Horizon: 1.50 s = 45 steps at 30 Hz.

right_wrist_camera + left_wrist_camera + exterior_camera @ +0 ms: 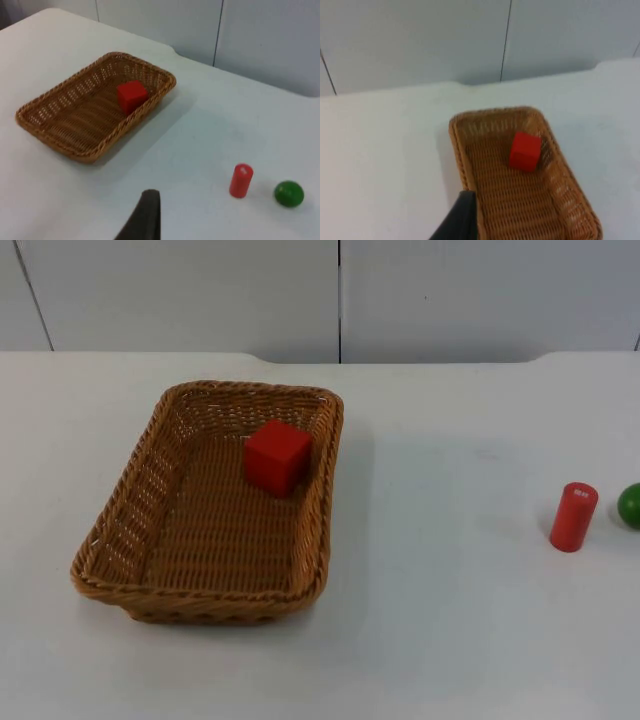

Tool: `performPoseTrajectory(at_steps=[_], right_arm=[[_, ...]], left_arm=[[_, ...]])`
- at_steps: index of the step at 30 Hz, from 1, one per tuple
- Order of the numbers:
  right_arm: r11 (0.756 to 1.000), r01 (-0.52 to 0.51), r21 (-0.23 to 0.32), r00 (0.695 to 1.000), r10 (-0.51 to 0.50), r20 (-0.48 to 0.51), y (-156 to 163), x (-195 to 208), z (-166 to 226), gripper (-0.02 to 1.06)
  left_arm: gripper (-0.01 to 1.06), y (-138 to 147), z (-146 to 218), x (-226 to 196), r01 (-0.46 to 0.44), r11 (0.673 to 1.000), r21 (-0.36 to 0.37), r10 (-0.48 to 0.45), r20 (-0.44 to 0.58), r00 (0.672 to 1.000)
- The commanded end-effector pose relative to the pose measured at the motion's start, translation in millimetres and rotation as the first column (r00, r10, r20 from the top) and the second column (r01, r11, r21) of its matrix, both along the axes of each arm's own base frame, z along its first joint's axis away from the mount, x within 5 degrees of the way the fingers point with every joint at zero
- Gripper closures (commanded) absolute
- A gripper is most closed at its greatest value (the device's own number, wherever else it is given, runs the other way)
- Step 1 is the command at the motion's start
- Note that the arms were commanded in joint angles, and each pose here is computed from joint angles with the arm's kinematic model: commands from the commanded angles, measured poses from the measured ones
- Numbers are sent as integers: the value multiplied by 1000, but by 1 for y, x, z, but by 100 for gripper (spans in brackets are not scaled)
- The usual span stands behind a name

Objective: Pick up the basket with the left hand and place the object to the left of the red cylinder into the basket with the right hand.

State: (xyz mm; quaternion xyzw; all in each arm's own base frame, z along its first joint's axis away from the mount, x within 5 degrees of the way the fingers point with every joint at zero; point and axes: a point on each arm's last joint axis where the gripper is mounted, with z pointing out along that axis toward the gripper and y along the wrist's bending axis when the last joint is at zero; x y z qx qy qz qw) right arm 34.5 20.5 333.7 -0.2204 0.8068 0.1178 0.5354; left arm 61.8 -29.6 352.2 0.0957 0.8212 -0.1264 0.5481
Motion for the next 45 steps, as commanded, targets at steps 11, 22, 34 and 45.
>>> performPoseTrajectory(at_steps=[11,22,34,45], right_arm=[[995,95,13,995,-95,7,-28,-43,-40,17],[985,162,-50,986,-165,-41,-33,-37,-54,17],[985,165,-50,985,-167,-41,-33,-37,-54,17],[985,165,-50,985,-167,-41,-33,-37,-54,17]], left_arm=[[8,6,-41,-73,-125,992,16,124,28,992],[8,15,-56,-79,-210,974,80,214,-37,976],[8,25,-77,-66,-309,946,100,318,-84,944],[8,27,-78,-66,-319,941,113,329,-83,941]])
